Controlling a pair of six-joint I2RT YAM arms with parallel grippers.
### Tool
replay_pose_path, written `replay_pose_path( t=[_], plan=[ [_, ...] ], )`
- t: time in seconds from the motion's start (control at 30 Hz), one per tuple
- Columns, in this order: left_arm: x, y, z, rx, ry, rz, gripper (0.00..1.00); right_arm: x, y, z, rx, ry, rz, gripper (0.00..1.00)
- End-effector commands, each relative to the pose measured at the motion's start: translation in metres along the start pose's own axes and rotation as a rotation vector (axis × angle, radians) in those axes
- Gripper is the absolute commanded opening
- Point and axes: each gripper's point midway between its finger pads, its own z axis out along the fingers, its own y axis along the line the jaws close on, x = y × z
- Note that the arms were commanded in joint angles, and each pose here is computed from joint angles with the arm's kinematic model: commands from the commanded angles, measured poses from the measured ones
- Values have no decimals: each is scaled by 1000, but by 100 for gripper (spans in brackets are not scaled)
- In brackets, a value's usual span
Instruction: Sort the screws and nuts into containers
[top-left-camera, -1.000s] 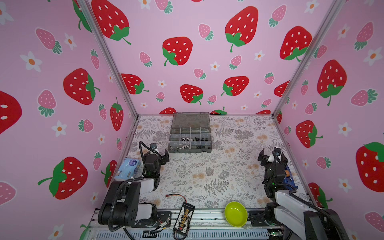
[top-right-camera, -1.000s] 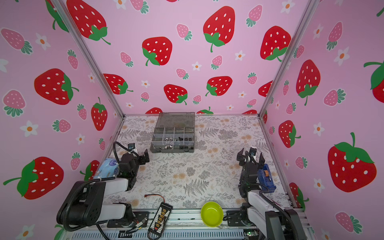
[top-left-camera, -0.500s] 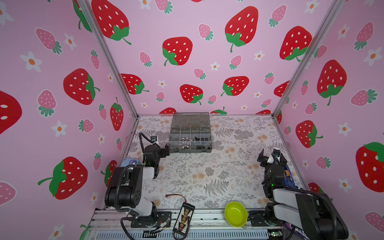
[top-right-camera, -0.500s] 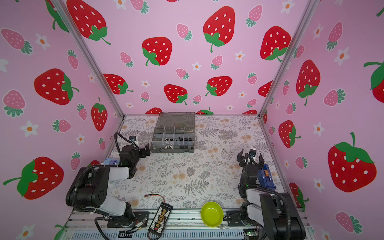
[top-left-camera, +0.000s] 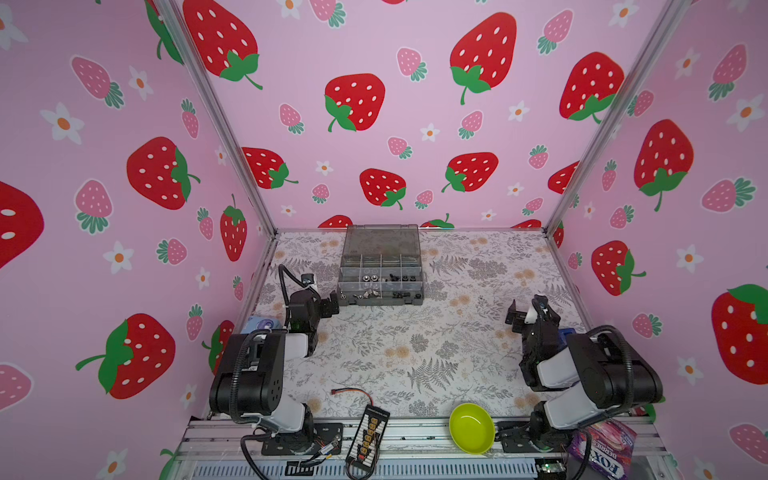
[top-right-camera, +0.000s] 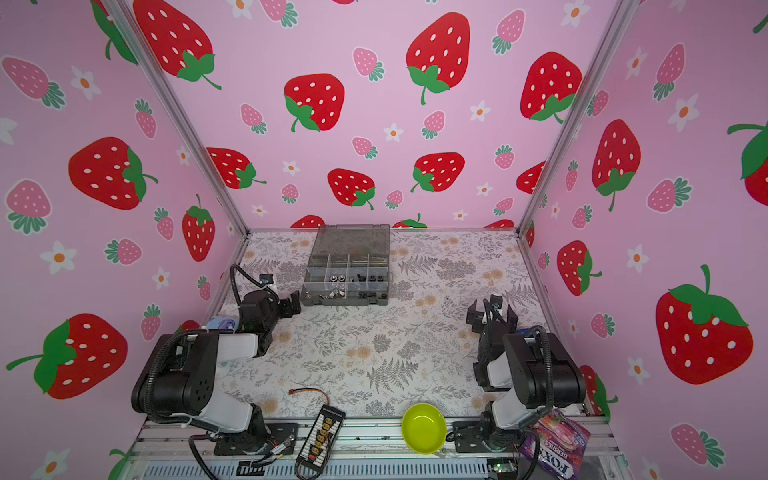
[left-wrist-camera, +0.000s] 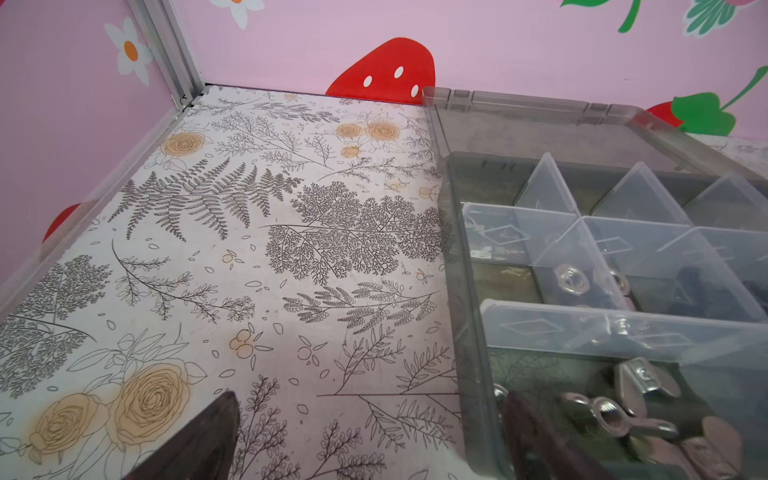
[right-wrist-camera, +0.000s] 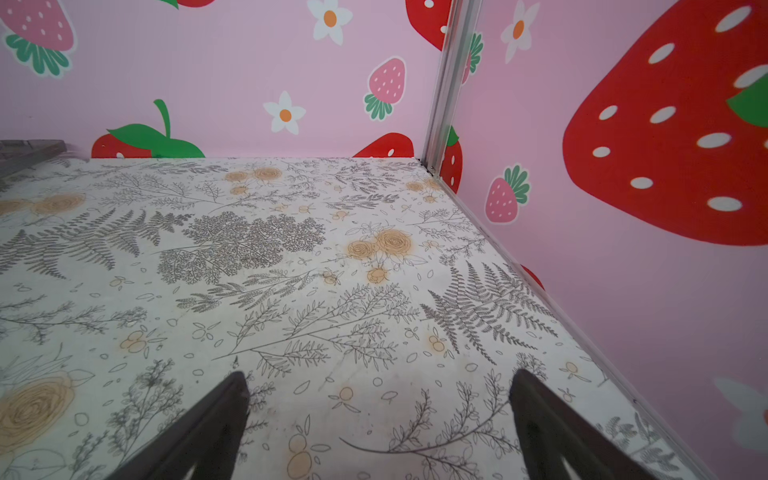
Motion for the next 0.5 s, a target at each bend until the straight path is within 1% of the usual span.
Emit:
replay_pose_path(
  t=[0.0,0.03,0.07,0.13,0.47],
  plan=[
    [-6,-4,2,16,-13,12,99,-19,30,28,-138,-7,-50,100],
    [-5,-4,2,16,-11,13,99,-15,32,28,-162,13,-56,100],
    [-5,-4,2,17,-12,13,99,-18,32,26,-182,-8,-44,100],
    [-6,-4,2,15,-14,14,99,-16,33,28,-194,2,-49,100],
    [-5,-5,2,18,-10,19,99,-16,34,27,-198,0,-50,100]
  ],
)
